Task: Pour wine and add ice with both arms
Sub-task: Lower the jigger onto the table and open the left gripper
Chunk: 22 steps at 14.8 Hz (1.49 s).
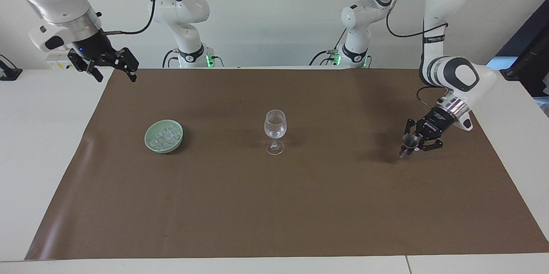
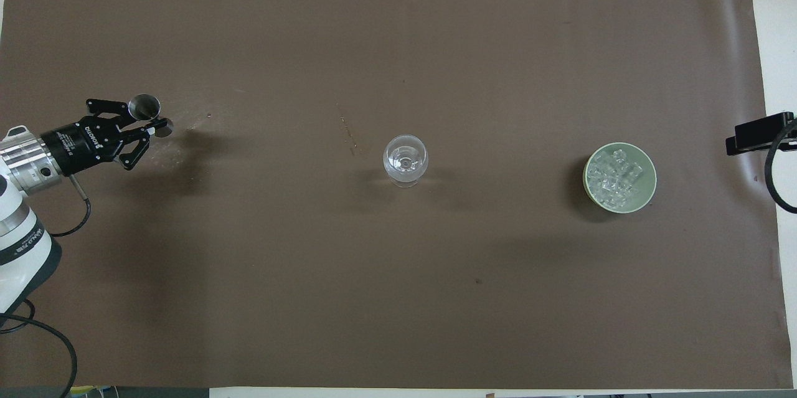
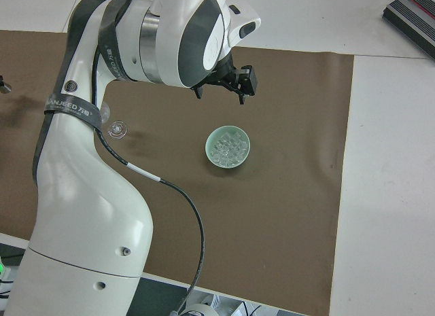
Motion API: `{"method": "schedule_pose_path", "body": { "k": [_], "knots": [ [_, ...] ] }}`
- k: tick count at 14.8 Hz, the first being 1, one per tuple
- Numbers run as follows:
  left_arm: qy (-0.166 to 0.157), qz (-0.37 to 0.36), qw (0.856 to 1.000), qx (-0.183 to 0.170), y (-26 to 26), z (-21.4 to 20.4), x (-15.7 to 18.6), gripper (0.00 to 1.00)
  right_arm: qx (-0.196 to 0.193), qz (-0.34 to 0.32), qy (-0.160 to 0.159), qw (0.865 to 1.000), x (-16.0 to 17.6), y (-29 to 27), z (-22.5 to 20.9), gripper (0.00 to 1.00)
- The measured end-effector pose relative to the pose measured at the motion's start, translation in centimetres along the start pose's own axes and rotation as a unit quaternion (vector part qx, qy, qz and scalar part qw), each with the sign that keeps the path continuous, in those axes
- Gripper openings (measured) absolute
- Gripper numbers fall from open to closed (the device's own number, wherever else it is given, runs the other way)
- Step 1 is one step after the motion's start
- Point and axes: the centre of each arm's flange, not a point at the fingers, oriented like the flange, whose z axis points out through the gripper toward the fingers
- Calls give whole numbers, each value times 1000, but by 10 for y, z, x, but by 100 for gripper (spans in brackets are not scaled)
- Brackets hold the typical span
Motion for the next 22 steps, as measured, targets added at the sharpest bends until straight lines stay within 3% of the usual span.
{"method": "schedule_pose_path", "body": {
  "k": [7, 14, 15, 21, 22],
  "knots": [
    [-50, -96, 992, -65, -20, 0, 50, 22, 0, 0, 0, 1000, 0, 0, 0, 100],
    [-48, -92, 992, -76, -50, -1, 66, 22, 0, 0, 0, 1000, 0, 0, 0, 100],
    [-48, -92, 991, -79, -49, -5, 66, 28, 0, 0, 0, 1000, 0, 0, 0, 100],
    [-48, -89, 991, -85, -49, -11, 65, 94, 0, 1, 0, 1000, 0, 1, 0, 100],
    [-48, -86, 991, -85, -49, -12, 63, 100, 0, 2, 0, 1000, 0, 2, 0, 100]
  ]
}}
